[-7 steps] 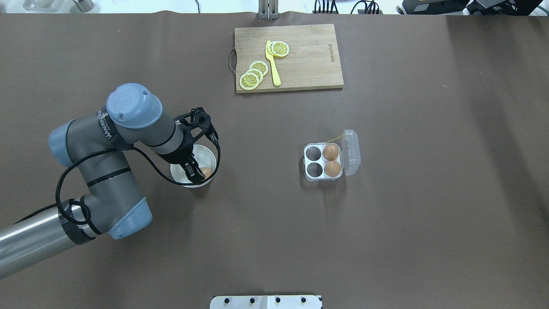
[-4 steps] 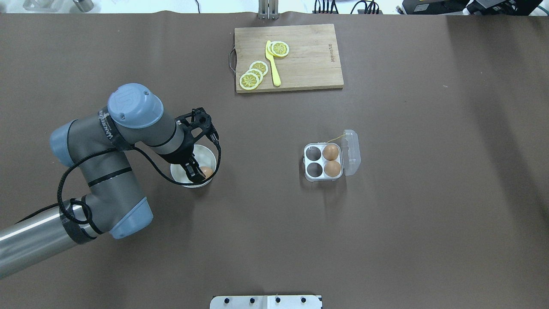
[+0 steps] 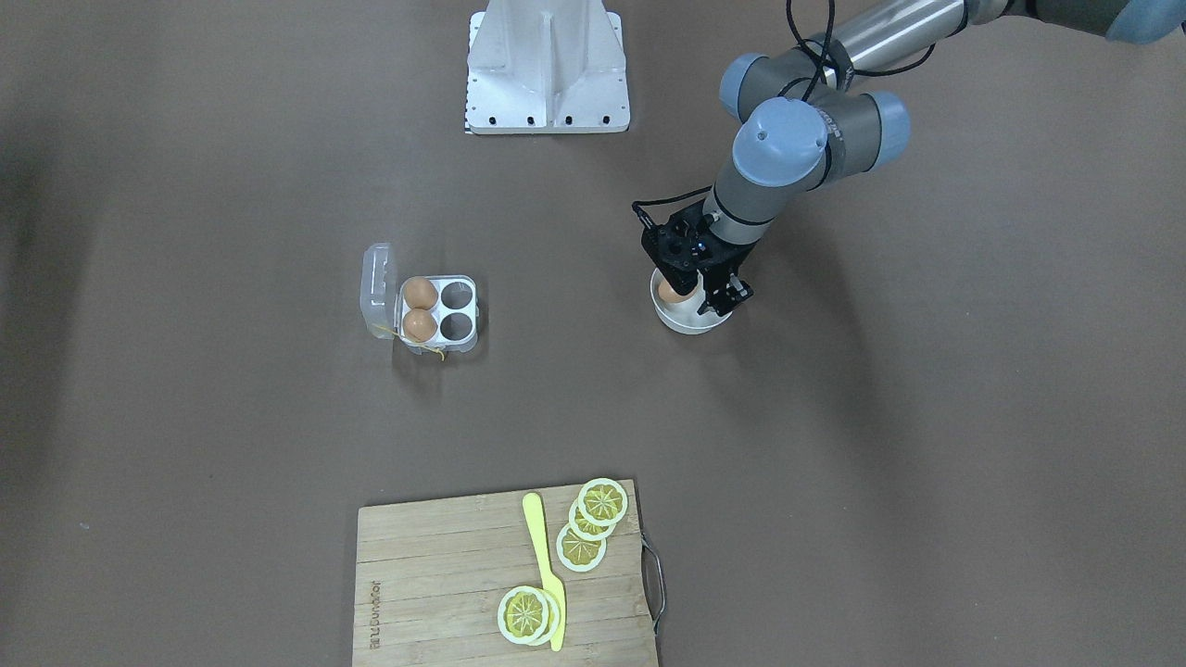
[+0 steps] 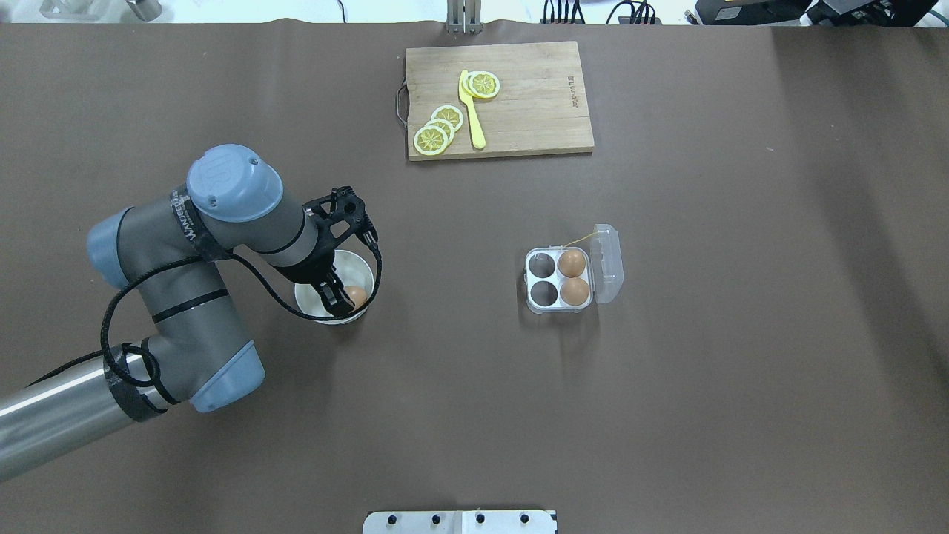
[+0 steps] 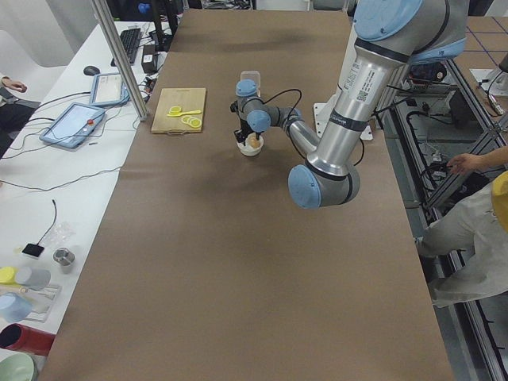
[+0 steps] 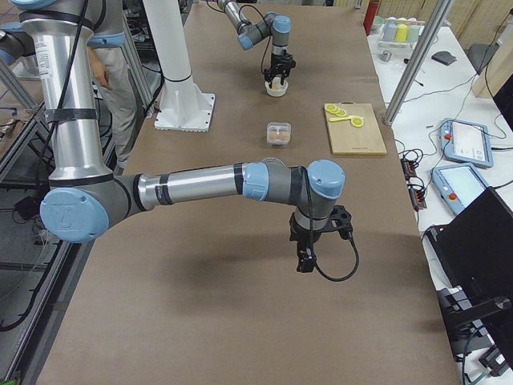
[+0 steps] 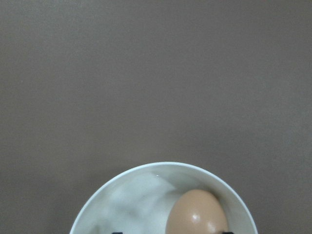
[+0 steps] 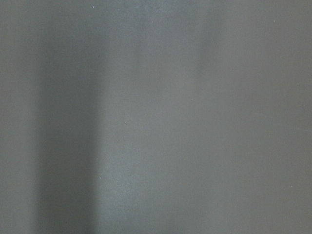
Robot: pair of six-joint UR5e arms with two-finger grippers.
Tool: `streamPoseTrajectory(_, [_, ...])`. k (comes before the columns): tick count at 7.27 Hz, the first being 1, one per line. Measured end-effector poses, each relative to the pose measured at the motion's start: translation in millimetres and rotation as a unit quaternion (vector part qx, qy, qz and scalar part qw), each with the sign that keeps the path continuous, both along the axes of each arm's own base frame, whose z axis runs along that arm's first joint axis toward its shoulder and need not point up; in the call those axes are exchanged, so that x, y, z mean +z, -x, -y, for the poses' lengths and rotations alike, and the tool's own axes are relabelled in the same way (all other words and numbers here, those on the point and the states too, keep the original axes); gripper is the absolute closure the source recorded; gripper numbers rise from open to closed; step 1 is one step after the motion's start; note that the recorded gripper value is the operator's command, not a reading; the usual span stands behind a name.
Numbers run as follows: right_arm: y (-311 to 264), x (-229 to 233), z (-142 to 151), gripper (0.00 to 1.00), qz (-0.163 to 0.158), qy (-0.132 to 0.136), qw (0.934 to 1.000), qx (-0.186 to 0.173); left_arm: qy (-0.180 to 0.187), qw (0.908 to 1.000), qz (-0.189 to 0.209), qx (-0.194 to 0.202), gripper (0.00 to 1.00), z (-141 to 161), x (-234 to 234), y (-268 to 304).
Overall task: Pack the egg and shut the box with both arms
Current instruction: 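Close the left gripper around the brown egg in the bowl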
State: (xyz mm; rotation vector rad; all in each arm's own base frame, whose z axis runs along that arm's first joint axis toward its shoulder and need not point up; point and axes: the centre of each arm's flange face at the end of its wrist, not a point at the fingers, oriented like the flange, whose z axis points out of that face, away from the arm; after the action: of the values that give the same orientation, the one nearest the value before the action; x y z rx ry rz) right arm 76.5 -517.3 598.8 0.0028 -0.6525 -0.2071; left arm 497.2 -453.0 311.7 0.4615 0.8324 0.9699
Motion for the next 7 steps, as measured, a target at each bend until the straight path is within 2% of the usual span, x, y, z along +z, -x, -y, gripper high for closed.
streamPoseTrajectory(3, [-0.1, 0.0, 0.0, 0.0, -0.001, 0.0, 1.0, 0.0, 0.003, 1.0, 0.004, 0.001, 0.27, 1.2, 5.2, -3.2])
streamPoseTrajectory(7, [-0.1, -0.1, 0.1, 0.0, -0.001, -0.001, 1.0, 0.0, -0.004, 0.9999, 0.009, -0.001, 0.38, -2.3, 6.5, -9.3])
